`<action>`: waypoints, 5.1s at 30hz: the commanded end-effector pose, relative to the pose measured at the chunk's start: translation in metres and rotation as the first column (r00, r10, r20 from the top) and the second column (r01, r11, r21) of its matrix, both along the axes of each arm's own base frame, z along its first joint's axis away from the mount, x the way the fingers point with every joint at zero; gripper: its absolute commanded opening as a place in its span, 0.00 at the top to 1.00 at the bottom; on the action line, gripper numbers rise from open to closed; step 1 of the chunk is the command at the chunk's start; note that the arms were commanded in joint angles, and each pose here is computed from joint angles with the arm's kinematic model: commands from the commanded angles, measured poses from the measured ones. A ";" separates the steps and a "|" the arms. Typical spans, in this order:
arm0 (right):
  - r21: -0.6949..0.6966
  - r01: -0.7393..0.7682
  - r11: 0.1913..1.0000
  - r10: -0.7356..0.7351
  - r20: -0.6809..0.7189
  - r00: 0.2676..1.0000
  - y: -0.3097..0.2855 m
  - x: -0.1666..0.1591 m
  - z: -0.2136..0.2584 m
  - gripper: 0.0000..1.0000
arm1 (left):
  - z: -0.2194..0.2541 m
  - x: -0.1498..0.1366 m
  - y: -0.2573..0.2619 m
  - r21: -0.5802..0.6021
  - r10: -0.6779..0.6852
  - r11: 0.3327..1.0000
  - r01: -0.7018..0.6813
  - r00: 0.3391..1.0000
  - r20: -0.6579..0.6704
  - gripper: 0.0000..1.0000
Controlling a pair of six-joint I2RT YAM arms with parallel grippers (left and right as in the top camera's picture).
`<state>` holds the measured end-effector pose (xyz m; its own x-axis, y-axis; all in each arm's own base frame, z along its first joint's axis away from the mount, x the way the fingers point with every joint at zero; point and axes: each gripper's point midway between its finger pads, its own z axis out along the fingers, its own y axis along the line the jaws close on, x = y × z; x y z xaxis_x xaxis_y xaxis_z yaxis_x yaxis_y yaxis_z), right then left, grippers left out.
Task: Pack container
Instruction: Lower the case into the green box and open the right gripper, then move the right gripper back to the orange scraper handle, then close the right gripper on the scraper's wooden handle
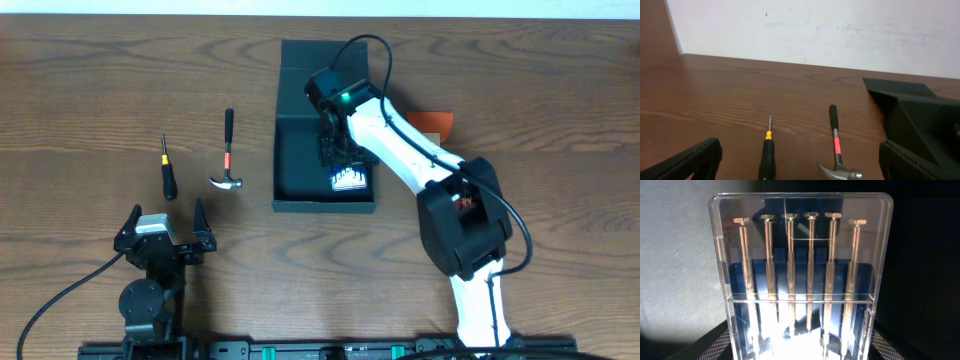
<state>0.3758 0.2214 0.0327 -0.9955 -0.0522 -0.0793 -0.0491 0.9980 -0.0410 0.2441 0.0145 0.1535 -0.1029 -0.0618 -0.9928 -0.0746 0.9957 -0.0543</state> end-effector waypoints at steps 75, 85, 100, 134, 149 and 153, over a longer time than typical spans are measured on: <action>-0.051 0.161 0.986 -0.155 0.109 0.982 -0.121 0.061 0.139 0.18 | -0.017 -0.001 0.001 0.016 0.003 1.000 -0.002 0.999 -0.049 0.01; -0.094 0.185 0.978 -0.182 0.043 0.982 -0.193 0.061 0.129 0.13 | -0.017 -0.001 0.001 0.016 0.003 1.000 -0.002 0.999 -0.049 0.02; -0.160 -0.020 0.987 0.006 -0.090 0.996 -0.195 0.047 0.056 0.09 | -0.017 -0.001 0.001 0.016 0.003 1.000 -0.002 0.999 -0.049 0.01; 0.026 -0.032 0.999 0.035 -0.137 0.990 -0.201 0.028 -0.035 0.07 | -0.017 -0.001 0.001 0.016 0.003 1.000 -0.002 0.999 -0.049 0.01; 0.036 0.029 0.999 -0.023 -0.151 0.988 -0.199 0.019 -0.047 0.13 | -0.017 -0.001 0.001 0.016 0.003 1.000 -0.002 0.999 -0.049 0.01; 0.038 0.028 0.999 -0.021 -0.158 0.987 -0.198 0.018 -0.047 0.16 | -0.017 -0.001 0.001 0.016 0.003 1.000 -0.002 0.999 -0.049 0.01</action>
